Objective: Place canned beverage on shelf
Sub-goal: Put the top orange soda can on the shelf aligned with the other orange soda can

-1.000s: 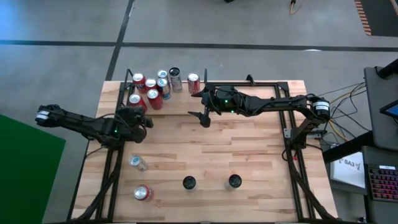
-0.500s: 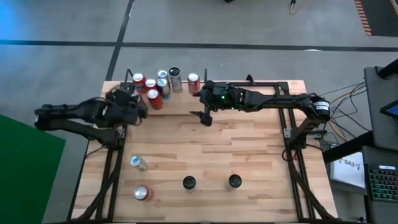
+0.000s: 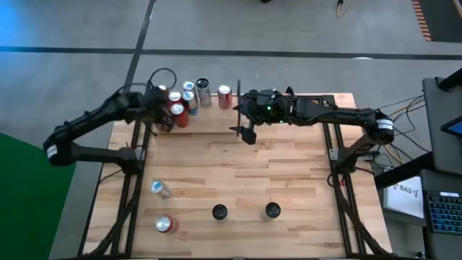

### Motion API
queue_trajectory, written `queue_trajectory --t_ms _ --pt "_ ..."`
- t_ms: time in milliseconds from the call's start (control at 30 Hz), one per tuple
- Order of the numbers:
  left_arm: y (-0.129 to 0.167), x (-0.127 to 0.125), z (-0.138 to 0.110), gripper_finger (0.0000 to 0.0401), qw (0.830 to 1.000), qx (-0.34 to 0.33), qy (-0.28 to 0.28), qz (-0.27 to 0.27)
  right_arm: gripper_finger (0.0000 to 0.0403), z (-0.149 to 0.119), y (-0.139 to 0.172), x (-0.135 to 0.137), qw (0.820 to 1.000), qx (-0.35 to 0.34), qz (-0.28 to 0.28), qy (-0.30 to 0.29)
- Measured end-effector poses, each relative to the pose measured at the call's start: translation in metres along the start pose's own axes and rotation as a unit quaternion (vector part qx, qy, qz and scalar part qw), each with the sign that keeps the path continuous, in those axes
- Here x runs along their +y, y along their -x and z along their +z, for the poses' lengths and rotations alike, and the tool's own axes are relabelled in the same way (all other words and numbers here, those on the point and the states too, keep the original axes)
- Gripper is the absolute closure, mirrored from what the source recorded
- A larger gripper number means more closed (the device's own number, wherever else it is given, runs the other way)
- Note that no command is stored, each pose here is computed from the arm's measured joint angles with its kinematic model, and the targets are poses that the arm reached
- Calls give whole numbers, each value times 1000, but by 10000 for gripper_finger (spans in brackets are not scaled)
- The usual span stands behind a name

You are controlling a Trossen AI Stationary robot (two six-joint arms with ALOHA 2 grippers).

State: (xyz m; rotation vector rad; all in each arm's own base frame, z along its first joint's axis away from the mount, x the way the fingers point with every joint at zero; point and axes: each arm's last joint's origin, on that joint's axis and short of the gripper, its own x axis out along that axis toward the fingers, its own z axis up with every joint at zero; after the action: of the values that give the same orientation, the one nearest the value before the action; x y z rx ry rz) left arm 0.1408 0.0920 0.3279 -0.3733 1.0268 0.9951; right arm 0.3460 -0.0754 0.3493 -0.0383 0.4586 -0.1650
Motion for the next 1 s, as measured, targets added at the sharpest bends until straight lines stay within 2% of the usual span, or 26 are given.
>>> queue_trajectory --t_ms 200,333,767,1000 --pt "-20 16 20 401 998 62 -15 21 39 2 11 0 1000 2 0 -14" --pt "-26 21 25 401 994 95 -36 33 54 1 11 0 1000 4 0 -22" --pt "-31 21 27 401 991 100 -67 53 104 -1 9 0 999 10 0 -43" --pt "-44 18 20 401 989 111 -76 59 137 -2 9 0 999 16 0 -52"
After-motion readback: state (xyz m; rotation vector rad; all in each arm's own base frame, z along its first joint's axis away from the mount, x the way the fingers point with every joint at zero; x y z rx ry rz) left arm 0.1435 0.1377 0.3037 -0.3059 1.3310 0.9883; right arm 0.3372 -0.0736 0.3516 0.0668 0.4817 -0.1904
